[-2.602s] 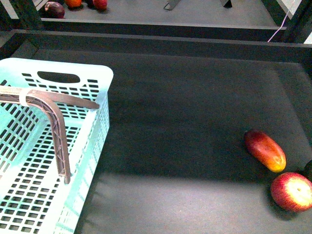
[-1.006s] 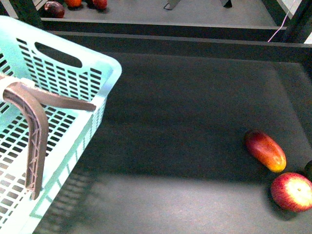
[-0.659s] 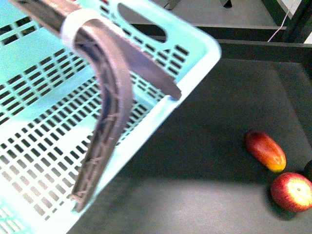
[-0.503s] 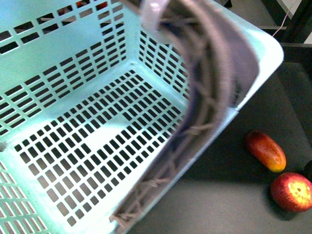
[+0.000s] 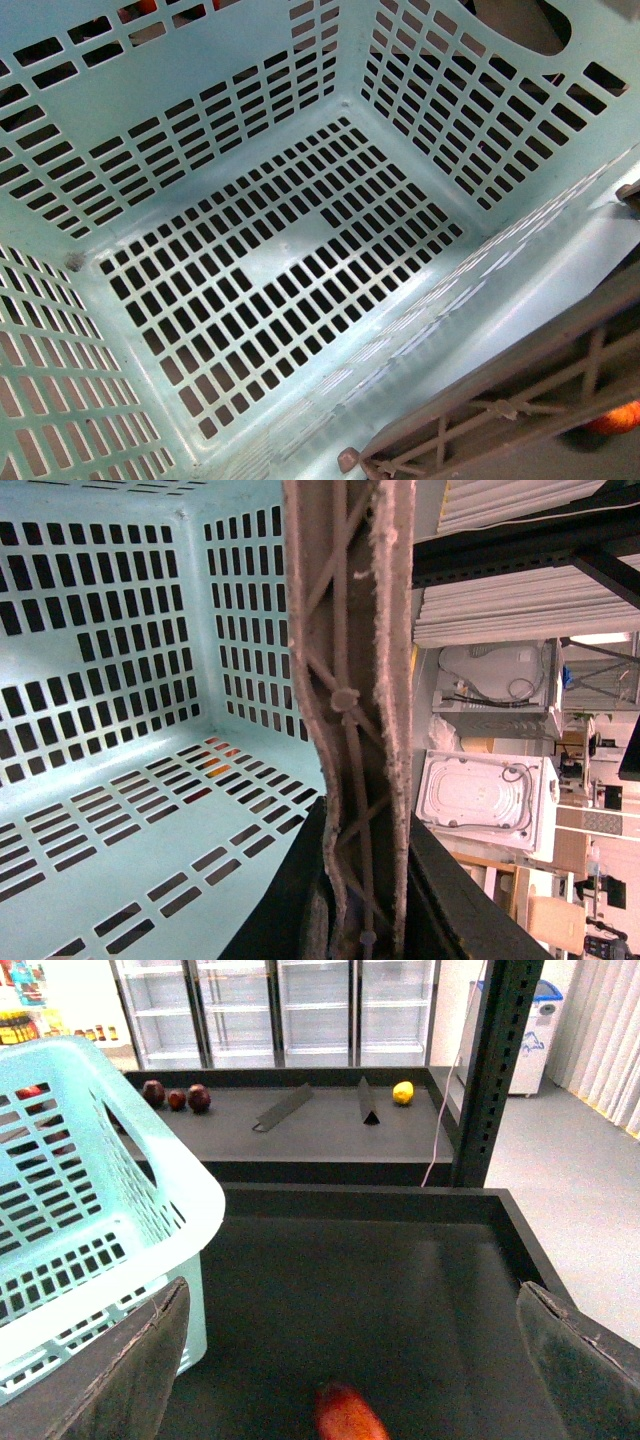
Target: Pick apple with right arm and hold basket with left
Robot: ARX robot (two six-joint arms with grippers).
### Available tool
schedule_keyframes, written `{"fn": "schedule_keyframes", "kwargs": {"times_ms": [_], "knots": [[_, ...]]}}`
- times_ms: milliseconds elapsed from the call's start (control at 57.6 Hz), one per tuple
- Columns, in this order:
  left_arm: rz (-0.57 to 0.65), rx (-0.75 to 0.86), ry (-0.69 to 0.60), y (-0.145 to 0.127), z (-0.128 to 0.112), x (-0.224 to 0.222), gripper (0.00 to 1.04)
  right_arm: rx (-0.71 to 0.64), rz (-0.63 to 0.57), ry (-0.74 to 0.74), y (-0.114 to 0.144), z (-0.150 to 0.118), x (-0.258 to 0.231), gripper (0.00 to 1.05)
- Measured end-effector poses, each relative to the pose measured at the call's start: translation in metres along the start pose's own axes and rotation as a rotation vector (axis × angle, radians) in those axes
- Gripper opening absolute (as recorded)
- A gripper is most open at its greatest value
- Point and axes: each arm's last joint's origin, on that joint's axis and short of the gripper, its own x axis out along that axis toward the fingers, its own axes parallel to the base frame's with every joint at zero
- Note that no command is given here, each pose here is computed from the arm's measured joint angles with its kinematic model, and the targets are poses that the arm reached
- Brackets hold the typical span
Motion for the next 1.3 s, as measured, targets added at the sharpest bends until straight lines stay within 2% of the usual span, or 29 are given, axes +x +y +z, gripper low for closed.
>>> {"fn": "schedule_keyframes", "kwargs": {"times_ms": [243, 278, 330, 364, 434, 781, 919, 1197, 1301], "knots": [[0.001, 0.004, -0.004, 0.0, 0.0, 0.0, 0.1, 0.001, -0.009, 0.012, 0.0, 0.0, 0.0, 0.96], [0.001, 0.005, -0.003, 0.0, 0.0, 0.0, 0.1, 0.003, -0.06, 0.147, 0.0, 0.0, 0.0, 0.96], [0.001, 0.006, -0.003, 0.0, 0.0, 0.0, 0.1, -0.017, -0.125, 0.426, -0.003, 0.0, 0.004, 0.96], [0.0, 0.006, -0.003, 0.0, 0.0, 0.0, 0.1, -0.02, -0.133, 0.532, -0.004, -0.003, 0.006, 0.96], [-0.002, 0.009, 0.001, 0.0, 0.0, 0.0, 0.1, -0.015, -0.132, 0.647, -0.007, -0.013, 0.014, 0.96], [0.0, 0.012, -0.002, 0.0, 0.0, 0.0, 0.1, -0.014, -0.186, 0.73, -0.031, -0.032, 0.085, 0.96], [0.0, 0.013, -0.001, 0.0, 0.0, 0.0, 0.1, 0.039, -0.122, 0.808, -0.04, -0.053, 0.121, 0.96], [0.0, 0.014, -0.001, 0.0, 0.0, 0.0, 0.1, 0.077, -0.174, 1.048, -0.052, -0.127, 0.17, 0.96], [0.0, 0.013, -0.001, 0.0, 0.0, 0.0, 0.1, 0.07, -0.164, 1.091, -0.051, -0.14, 0.178, 0.96]]}}
